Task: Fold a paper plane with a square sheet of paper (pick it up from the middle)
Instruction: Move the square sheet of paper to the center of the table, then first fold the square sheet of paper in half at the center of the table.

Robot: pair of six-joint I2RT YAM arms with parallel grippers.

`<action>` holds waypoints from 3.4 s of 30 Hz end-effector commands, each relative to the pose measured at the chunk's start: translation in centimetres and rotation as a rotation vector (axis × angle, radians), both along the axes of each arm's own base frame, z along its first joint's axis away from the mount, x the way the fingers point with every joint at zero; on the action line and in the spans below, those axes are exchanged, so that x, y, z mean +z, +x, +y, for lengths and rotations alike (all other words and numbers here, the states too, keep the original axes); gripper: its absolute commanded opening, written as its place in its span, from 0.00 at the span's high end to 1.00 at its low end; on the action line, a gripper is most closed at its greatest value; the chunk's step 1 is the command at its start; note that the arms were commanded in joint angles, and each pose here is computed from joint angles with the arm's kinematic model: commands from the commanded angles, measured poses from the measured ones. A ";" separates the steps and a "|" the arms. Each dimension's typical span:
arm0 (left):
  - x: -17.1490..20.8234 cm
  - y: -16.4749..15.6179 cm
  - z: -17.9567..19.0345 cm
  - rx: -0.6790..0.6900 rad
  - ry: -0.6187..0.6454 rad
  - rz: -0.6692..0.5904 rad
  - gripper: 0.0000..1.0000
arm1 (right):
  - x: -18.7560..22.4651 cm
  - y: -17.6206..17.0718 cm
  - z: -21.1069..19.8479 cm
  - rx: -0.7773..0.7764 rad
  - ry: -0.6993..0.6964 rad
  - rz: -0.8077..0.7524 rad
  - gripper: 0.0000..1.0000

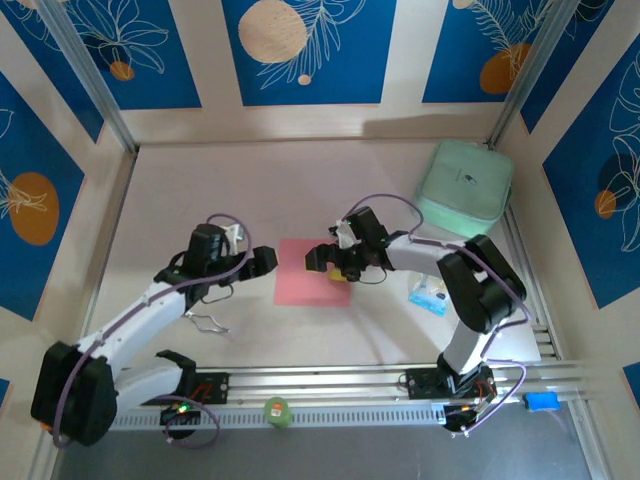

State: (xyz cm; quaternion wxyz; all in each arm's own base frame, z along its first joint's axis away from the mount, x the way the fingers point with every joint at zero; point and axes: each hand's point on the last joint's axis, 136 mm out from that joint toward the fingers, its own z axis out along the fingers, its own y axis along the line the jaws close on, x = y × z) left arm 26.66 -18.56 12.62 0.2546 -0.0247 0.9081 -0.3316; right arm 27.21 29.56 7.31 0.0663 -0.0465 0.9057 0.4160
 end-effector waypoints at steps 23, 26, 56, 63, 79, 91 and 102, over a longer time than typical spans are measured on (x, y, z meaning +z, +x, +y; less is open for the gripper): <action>-7.3 0.0 -9.5 -0.187 0.651 0.333 0.11 | 3.6 2.5 -12.6 -0.419 -0.122 -0.146 0.01; -7.6 0.6 -9.7 -0.211 0.688 0.326 0.07 | 3.4 2.5 -12.6 -0.416 -0.115 -0.133 0.01; -9.6 3.0 -10.9 -0.168 0.660 0.354 0.04 | 2.2 2.3 -13.6 -0.466 -0.101 -0.064 0.01; -9.7 3.4 -10.9 -0.095 0.635 0.388 0.05 | 2.6 2.3 -13.6 -0.466 -0.100 -0.068 0.01; -10.7 3.6 -11.3 -0.082 0.638 0.413 0.04 | 2.0 2.2 -13.7 -0.466 -0.108 -0.055 0.01; -13.9 2.1 -10.4 -0.097 0.683 0.481 0.04 | 1.6 2.3 -13.6 -0.469 -0.112 -0.043 0.01; -14.9 1.6 -10.3 -0.113 0.709 0.495 0.07 | 1.6 2.4 -13.6 -0.474 -0.114 -0.039 0.01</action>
